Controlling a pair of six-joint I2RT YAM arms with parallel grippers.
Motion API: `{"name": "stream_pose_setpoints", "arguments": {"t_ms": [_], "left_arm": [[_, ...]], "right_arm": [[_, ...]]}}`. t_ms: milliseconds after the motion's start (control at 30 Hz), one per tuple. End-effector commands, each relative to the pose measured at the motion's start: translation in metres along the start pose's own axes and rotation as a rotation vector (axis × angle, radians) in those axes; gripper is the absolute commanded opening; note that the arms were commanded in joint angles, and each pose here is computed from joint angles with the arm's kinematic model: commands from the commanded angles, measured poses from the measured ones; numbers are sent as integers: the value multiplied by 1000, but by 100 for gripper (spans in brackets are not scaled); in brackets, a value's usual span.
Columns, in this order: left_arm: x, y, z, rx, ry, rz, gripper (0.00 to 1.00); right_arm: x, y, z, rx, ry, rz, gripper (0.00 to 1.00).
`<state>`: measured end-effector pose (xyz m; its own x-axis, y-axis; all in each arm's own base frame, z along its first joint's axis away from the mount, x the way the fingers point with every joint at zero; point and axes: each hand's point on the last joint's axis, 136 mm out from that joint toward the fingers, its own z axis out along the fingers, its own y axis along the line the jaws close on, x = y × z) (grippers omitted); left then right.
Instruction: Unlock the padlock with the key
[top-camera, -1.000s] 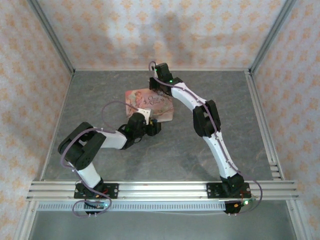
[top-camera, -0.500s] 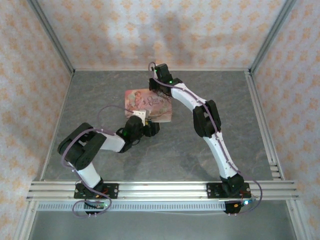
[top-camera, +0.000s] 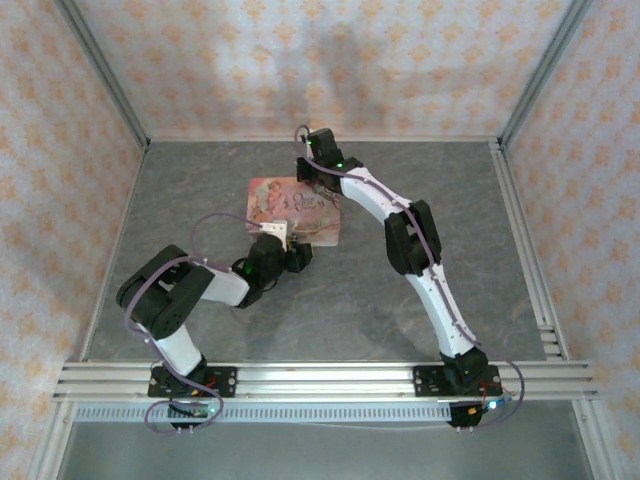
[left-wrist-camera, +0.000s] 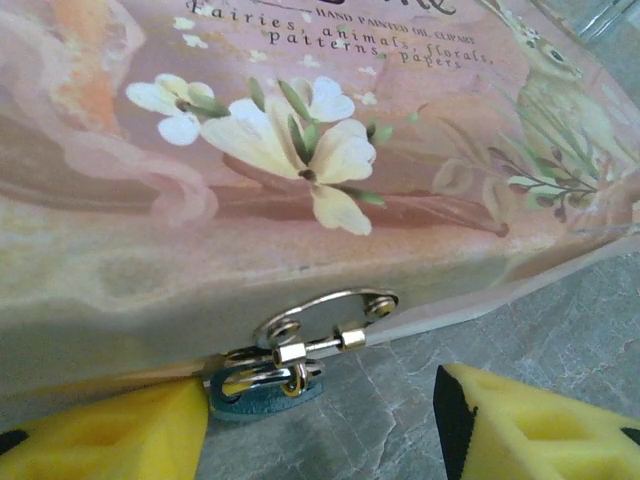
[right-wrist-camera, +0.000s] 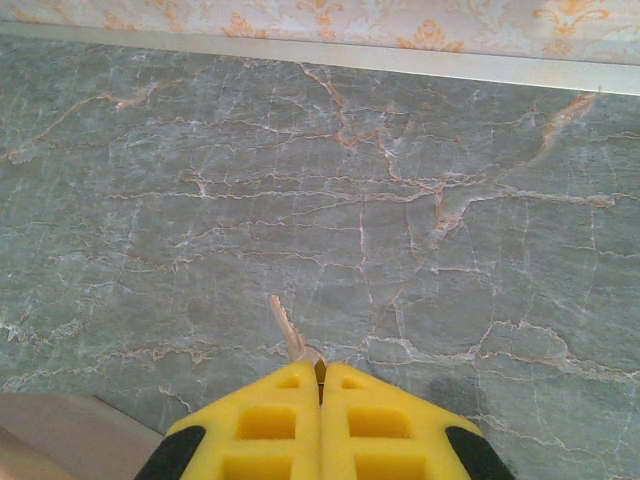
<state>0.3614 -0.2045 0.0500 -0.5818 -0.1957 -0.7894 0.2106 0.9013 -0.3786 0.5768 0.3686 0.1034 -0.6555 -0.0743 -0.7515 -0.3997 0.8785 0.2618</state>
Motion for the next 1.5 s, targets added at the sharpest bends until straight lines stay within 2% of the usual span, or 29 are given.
{"name": "stream_pose_setpoints", "arguments": {"t_ms": [0, 167, 467, 500, 600, 633, 700, 767, 833, 933, 1367, 1467], "left_arm": [[-14, -4, -2, 41, -58, 21, 54], [-15, -16, -5, 131, -33, 25, 51], [-11, -17, 0, 142, 6, 27, 55], [-11, -17, 2, 142, 11, 30, 50], [-7, -24, 8, 192, 51, 23, 21], [-6, -25, 9, 205, 59, 14, 20], [-4, -22, 10, 194, 64, -3, 28], [-3, -13, 9, 150, 53, -12, 40], [-3, -9, 6, 129, 45, -9, 47], [-3, -8, 6, 124, 48, -8, 52], [-5, 34, -1, -116, 7, -9, 58], [-7, 24, 1, -66, 15, 16, 57]], "right_arm": [[66, 0, 10, 36, 193, -10, 0], [63, 0, 8, 39, 187, -14, 0], [61, 0, 6, 39, 180, -18, 0], [61, 0, 6, 40, 181, -17, 0], [62, 0, 7, 39, 181, -16, 0], [62, 0, 7, 38, 180, -17, 0], [61, 1, 6, 36, 178, -15, 0], [60, 1, 6, 36, 176, -17, 0], [60, 0, 5, 38, 177, -23, 0], [61, -1, 5, 42, 178, -27, 0], [63, 0, 6, 38, 181, -25, 0], [64, 0, 7, 35, 184, -20, 0]]}}
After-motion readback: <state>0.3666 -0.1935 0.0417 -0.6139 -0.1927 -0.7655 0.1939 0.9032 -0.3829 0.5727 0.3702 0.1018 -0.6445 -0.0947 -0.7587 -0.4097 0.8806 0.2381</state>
